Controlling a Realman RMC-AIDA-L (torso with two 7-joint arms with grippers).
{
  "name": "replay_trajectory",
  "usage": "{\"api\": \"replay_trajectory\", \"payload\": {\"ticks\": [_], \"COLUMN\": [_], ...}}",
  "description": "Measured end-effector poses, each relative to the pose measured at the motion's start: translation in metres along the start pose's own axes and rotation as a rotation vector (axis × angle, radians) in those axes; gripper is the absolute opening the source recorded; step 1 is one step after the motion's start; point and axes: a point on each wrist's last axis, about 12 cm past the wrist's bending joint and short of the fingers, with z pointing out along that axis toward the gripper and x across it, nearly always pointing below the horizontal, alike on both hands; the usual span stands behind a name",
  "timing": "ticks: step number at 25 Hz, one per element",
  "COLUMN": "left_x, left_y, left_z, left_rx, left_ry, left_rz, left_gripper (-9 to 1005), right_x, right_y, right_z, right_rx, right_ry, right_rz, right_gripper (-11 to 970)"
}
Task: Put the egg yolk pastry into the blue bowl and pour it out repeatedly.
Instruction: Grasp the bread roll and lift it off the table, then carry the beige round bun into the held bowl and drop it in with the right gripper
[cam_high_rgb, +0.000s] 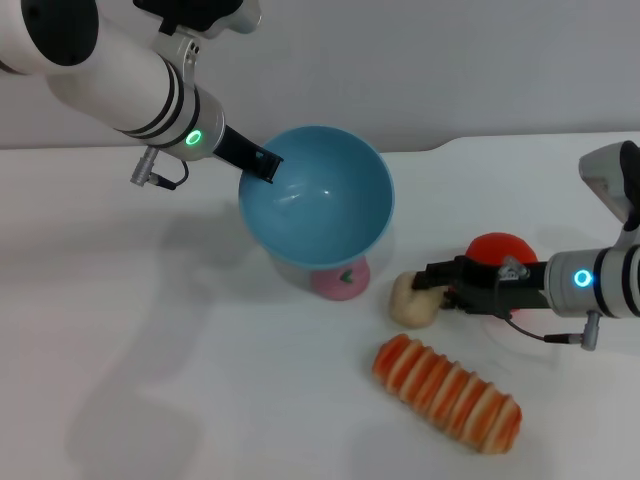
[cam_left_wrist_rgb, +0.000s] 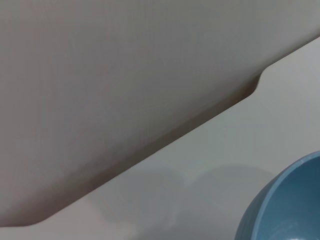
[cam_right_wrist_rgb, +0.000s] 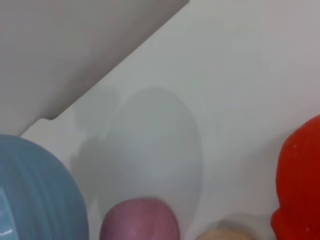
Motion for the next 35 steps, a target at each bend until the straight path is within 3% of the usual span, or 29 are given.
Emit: {"api": "replay_trajectory", "payload": {"ticks": [3, 6, 11, 25, 35], "left_x": [0.000, 0.000, 0.000, -0.001, 0.001], "left_y": [-0.001, -0.001, -0.002, -0.002, -0.003], "left_z": [0.000, 0.000, 0.000, 0.000, 0.001], "left_rx": [0.001, 0.002, 0.014, 0.016, 0.013], "left_ry": [0.000, -0.001, -0.006, -0.012, -0.007], "left_rz": [0.000, -0.001, -0.011, -0.016, -0.004], "left_gripper": [-2, -1, -1, -2, -1], "right_x": [-0.001, -0.002, -0.003, -0.003, -0.008], "right_y": [0.002, 0.006, 0.007, 0.021, 0.038], "right_z": [0.001, 0.003, 0.004, -0.003, -0.029], "right_rx": [-0.006, -0.005, -0.003, -0.197, -0.404], "right_ry": [-0.006, -0.013, -0.026, -0.064, -0.076], "right_rz": [-0.034, -0.083, -0.112, -0.162, -0.250], "right_gripper": [572, 330, 206, 138, 50]}}
